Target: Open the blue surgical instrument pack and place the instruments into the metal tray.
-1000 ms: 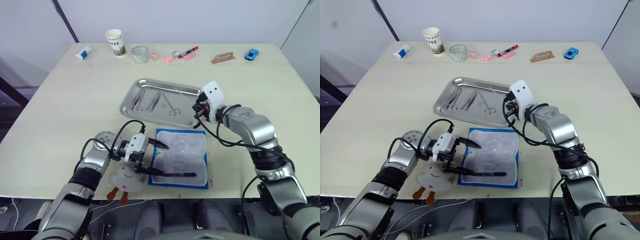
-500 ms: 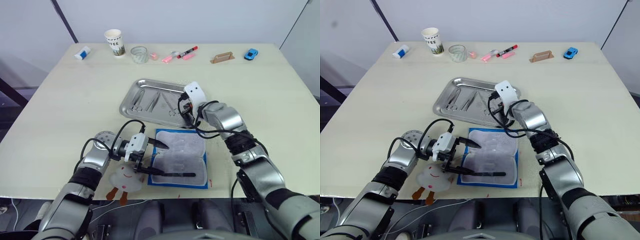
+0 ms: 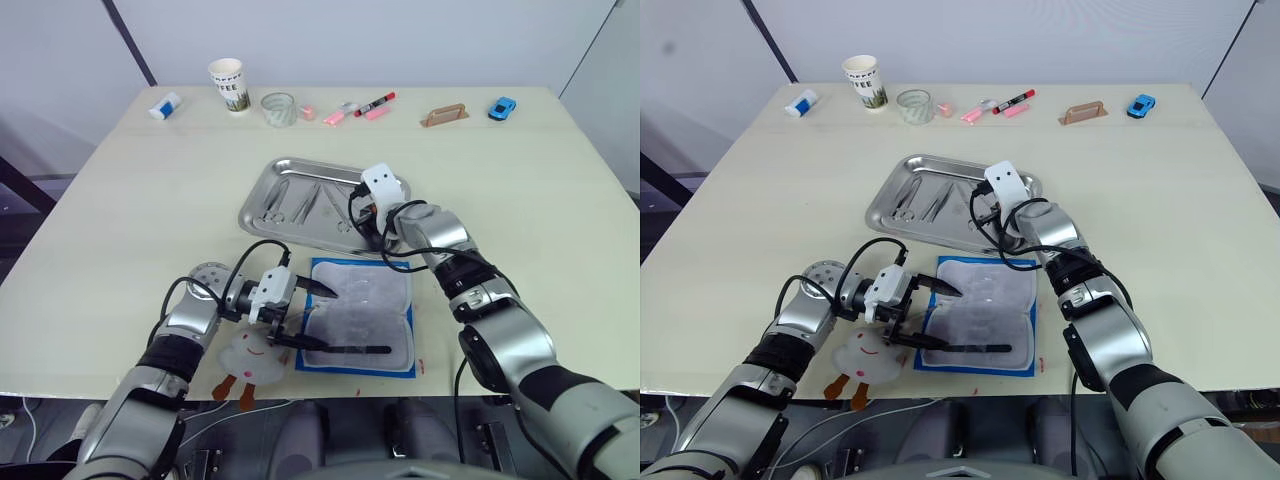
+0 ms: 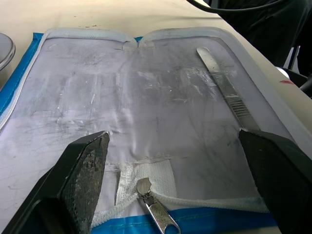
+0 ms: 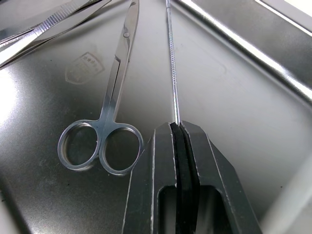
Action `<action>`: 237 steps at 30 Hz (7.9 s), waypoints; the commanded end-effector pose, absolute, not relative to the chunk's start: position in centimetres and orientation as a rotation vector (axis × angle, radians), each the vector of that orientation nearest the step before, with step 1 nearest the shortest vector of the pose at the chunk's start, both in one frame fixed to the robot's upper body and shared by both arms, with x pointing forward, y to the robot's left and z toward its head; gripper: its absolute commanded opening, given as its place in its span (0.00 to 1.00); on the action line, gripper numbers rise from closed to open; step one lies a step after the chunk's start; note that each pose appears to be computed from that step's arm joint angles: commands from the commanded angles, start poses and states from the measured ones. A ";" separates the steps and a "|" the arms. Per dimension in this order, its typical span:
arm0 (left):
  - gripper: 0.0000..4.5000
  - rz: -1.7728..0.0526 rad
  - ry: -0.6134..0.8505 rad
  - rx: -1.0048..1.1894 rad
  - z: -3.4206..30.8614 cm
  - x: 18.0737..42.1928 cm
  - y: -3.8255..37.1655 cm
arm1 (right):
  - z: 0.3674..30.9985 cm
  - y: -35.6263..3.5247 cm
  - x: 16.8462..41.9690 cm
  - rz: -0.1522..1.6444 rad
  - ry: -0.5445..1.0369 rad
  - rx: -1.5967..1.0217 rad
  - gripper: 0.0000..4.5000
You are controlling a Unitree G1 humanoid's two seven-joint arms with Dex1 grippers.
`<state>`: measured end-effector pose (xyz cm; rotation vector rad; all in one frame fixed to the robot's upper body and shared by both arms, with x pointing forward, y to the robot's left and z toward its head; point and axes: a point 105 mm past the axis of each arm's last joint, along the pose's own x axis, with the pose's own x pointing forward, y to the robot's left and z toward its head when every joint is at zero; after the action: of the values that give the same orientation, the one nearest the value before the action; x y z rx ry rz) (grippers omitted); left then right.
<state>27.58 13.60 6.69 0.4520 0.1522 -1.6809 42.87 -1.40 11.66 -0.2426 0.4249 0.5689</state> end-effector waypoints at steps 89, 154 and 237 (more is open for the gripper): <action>1.00 -1.726 0.290 0.446 4.7 26.5 14.6 | 6.7 -6.8 22.3 1.421 0.276 -0.578 0.02; 1.00 -1.728 0.301 0.447 3.8 26.5 14.7 | 12.3 -7.2 21.8 1.426 0.271 -0.734 0.02; 1.00 -1.730 0.296 0.451 4.5 26.5 14.7 | 8.5 -5.8 22.4 1.478 0.351 -0.727 0.00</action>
<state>27.65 13.98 6.40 0.4641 0.1763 -1.6878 22.60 -6.13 7.78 -0.6899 0.3779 1.4643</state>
